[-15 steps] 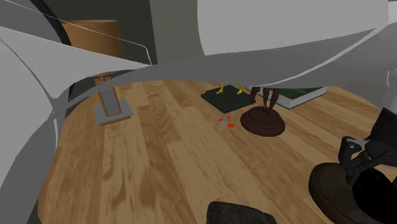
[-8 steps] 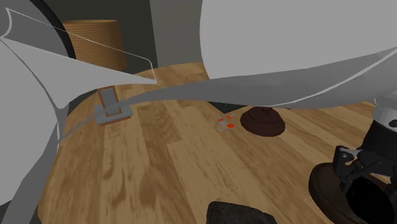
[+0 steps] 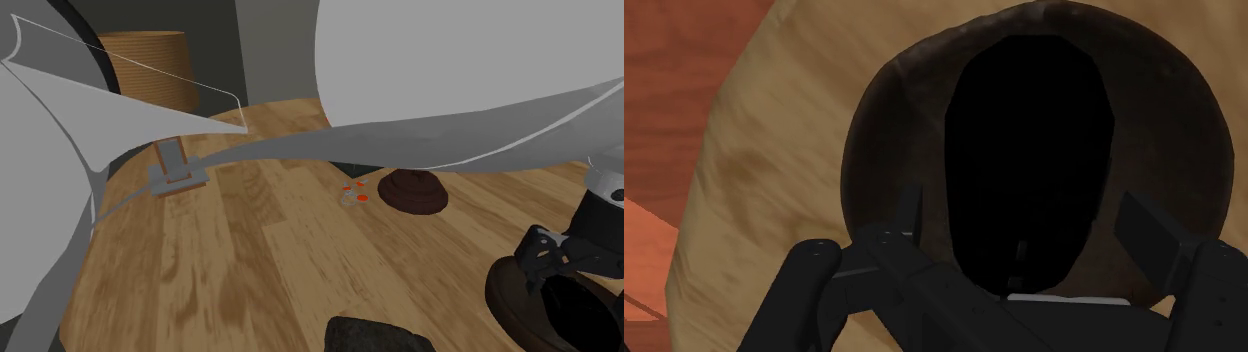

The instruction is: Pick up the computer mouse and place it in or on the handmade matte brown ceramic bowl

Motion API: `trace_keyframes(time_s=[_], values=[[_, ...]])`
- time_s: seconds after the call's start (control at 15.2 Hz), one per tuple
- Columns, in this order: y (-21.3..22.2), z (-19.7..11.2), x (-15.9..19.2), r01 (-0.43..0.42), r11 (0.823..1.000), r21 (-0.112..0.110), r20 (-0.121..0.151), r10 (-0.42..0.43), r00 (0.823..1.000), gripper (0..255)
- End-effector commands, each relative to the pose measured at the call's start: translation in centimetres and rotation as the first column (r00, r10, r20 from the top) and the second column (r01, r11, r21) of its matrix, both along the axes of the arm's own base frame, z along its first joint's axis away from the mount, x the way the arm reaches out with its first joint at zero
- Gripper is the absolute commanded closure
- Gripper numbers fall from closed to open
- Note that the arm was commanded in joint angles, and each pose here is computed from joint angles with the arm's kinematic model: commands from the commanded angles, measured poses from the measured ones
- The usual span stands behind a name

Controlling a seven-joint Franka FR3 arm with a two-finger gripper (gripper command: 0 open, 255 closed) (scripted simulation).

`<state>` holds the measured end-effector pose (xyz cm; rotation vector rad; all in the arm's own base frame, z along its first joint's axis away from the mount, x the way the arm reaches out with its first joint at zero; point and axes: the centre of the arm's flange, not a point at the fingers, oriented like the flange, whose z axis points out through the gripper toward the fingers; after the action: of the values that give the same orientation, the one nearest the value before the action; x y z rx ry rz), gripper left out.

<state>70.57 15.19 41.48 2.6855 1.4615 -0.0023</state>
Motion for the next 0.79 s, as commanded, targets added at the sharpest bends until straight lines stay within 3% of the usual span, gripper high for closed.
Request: trace_keyframes(time_s=[0.0, 0.13, 0.4, 0.73], values=[[0.0, 0.0, 0.0, 0.000, 1.000, 0.000, 0.000, 0.000, 1.000, 0], [0.0, 0.0, 0.0, 0.000, 1.000, 0.000, 0.000, 0.000, 1.000, 0], [0.4, 5.0, -0.2, 0.000, 1.000, 0.000, 0.000, 0.000, 1.000, 0], [0.4, 5.0, -0.2, 0.000, 1.000, 0.000, 0.000, 0.000, 1.000, 0]])
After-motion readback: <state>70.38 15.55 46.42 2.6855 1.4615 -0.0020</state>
